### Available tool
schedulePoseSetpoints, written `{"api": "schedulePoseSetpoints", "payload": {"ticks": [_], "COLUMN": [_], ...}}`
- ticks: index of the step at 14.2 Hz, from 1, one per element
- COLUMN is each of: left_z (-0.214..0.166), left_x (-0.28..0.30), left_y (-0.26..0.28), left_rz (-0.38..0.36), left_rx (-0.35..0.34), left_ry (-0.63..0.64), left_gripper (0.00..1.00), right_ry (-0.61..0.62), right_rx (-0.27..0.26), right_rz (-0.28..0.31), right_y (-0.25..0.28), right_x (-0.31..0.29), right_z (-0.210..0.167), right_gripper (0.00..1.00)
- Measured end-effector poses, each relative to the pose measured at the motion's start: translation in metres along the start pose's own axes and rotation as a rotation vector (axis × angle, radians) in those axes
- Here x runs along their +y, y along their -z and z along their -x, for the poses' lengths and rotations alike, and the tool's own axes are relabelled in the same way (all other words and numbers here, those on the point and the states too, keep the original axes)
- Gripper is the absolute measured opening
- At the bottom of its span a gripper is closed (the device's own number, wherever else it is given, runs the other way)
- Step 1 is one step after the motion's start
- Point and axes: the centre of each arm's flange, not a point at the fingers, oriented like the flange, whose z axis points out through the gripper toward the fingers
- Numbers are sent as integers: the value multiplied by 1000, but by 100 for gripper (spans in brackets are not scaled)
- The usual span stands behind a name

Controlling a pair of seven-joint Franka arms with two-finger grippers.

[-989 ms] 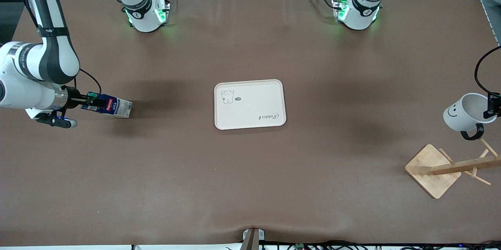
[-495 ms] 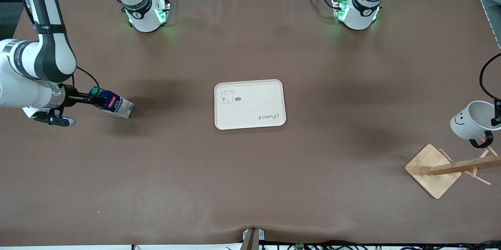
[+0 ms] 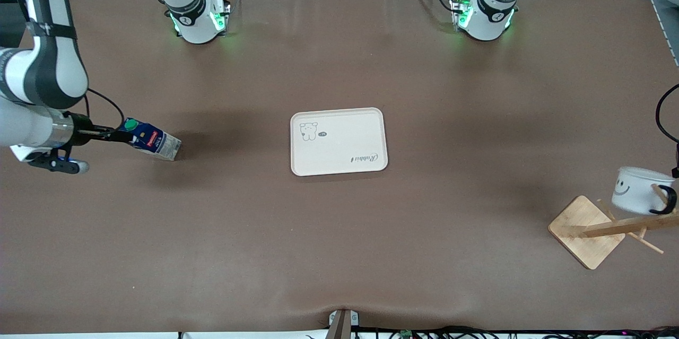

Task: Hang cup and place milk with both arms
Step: 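Hang the mug handle on the stand peg while the right gripper releases milk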

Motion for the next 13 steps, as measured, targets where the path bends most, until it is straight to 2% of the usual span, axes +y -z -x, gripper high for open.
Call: {"api": "schedulePoseSetpoints", "payload": {"ticks": [4,7,10,11,13], "left_z": [-23,-39,-41,-39,-36], "left_x": [25,71,117,130,146], "left_y": [15,34,68,83,112], "left_rz": [5,49,76,75,64], "left_rx": [31,1,-48,-58,-45], "left_ry": [71,146,273,317,372], "left_gripper": [67,98,100,100,100], "right_ry": [37,74,91,90,63], "right_rx": [12,7,-14,-1,65], "right_rz": [0,2,0,0,5], "right_y": [67,136,176,184,210], "right_x": [-6,-16,-22,-22,-15], "right_z": [10,38,69,74,90], "right_gripper": [100,100,100,100,100]}}
